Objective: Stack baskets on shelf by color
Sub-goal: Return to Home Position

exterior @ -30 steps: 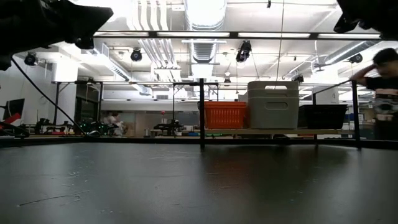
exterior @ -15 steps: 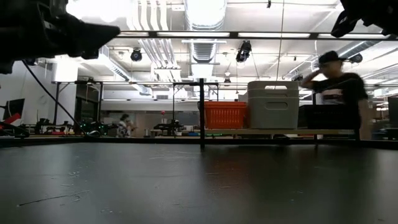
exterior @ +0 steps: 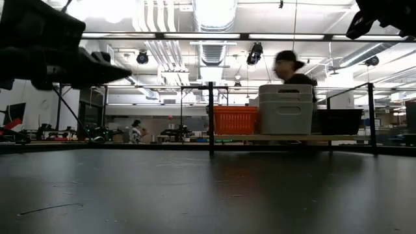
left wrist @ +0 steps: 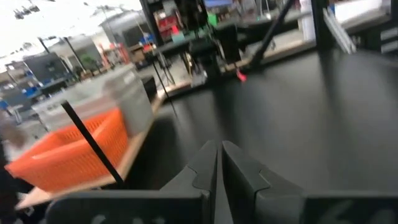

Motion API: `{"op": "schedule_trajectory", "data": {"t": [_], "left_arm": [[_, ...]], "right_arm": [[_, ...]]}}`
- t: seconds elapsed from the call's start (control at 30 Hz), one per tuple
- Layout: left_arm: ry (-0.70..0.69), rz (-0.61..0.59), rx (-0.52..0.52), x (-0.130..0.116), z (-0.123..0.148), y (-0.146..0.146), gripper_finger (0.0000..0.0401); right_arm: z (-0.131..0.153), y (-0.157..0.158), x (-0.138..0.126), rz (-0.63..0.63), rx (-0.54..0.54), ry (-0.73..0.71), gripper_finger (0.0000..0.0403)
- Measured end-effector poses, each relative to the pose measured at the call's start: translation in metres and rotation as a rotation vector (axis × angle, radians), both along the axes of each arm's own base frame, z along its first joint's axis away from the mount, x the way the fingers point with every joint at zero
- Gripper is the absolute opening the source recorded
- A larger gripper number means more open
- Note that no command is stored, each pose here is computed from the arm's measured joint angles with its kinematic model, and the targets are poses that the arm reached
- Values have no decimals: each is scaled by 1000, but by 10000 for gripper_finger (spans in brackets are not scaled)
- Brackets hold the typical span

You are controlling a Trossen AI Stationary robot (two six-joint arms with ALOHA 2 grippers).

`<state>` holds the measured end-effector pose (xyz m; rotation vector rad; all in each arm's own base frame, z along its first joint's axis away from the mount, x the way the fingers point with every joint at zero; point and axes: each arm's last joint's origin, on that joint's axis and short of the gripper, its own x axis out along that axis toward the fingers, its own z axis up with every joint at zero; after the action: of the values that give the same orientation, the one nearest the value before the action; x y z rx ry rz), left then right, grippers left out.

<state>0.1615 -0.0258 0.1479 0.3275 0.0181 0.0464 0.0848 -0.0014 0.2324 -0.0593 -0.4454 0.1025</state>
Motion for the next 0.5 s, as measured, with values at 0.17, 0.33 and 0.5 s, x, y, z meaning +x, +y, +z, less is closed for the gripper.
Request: {"op": "schedule_trajectory", "data": {"t": [0.17, 0.33, 0.5], "left_arm": [[93, 0, 19, 4, -14, -1, 8], [185, 0, 38, 6, -28, -1, 8], [269, 0, 55, 7, -40, -1, 8]], "right_arm": [[0, 0, 0, 0, -1, 0, 9], [0, 0, 0, 0, -1, 0, 9], [0, 0, 0, -1, -1, 0, 9]]}}
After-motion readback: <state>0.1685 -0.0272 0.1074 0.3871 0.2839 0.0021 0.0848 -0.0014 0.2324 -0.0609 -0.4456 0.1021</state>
